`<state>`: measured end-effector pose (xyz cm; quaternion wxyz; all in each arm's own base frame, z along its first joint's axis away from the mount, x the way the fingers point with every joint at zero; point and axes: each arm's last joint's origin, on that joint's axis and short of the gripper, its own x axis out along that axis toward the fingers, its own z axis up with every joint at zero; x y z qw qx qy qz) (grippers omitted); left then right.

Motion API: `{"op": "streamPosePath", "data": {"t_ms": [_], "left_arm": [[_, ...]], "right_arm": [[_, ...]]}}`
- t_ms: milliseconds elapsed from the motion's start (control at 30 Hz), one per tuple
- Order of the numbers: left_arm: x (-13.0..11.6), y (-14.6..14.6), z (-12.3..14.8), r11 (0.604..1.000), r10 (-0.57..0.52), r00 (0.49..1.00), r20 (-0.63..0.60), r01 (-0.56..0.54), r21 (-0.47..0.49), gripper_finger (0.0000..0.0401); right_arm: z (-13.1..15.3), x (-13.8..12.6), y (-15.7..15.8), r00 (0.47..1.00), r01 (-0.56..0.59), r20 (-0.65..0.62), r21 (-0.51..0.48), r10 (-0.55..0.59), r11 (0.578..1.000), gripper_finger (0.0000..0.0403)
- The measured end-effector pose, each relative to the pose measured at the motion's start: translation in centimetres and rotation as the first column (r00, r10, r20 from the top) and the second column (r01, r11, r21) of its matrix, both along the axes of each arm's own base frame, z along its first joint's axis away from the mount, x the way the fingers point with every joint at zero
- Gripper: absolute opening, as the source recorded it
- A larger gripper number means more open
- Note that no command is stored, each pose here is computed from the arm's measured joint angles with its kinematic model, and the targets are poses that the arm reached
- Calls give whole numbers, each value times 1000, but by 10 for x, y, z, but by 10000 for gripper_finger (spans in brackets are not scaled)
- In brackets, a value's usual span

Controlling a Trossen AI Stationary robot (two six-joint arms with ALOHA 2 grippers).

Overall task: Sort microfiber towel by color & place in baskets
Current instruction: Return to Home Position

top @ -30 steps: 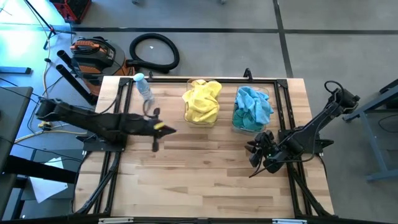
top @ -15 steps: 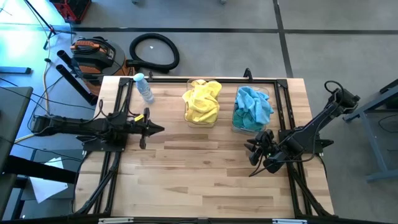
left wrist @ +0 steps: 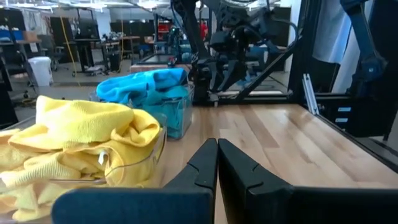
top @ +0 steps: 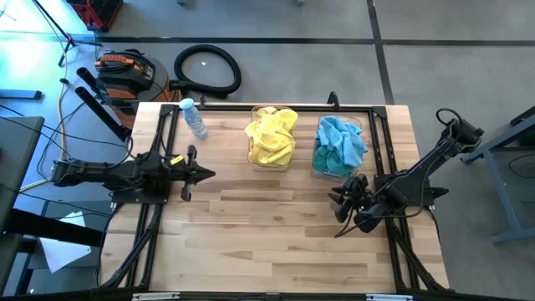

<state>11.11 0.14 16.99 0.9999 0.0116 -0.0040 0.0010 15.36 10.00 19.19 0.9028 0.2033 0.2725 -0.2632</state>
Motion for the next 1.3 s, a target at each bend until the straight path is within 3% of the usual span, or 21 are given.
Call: {"op": "streamPosePath", "data": {"t_ms": [300, 800, 1033, 1300], "left_arm": [[-8, 0, 4, 1000, 15, 998, 55, -15, 0, 0], [-14, 1, -1, 998, 52, 999, 10, -52, -30, 0], [-14, 1, -2, 999, 52, 999, 8, -52, -14, 0], [-14, 1, -2, 999, 52, 999, 8, -52, -13, 0]], "right_arm": [[0, 0, 0, 1000, 4, -5, 30, -4, 1000, 119], [-1, -1, 1, 1000, -8, -24, 47, 10, 999, 119], [-2, -1, 0, 994, -84, -78, -32, 81, 996, 119], [-8, -5, -3, 991, -82, -114, -67, 74, 994, 103]]}}
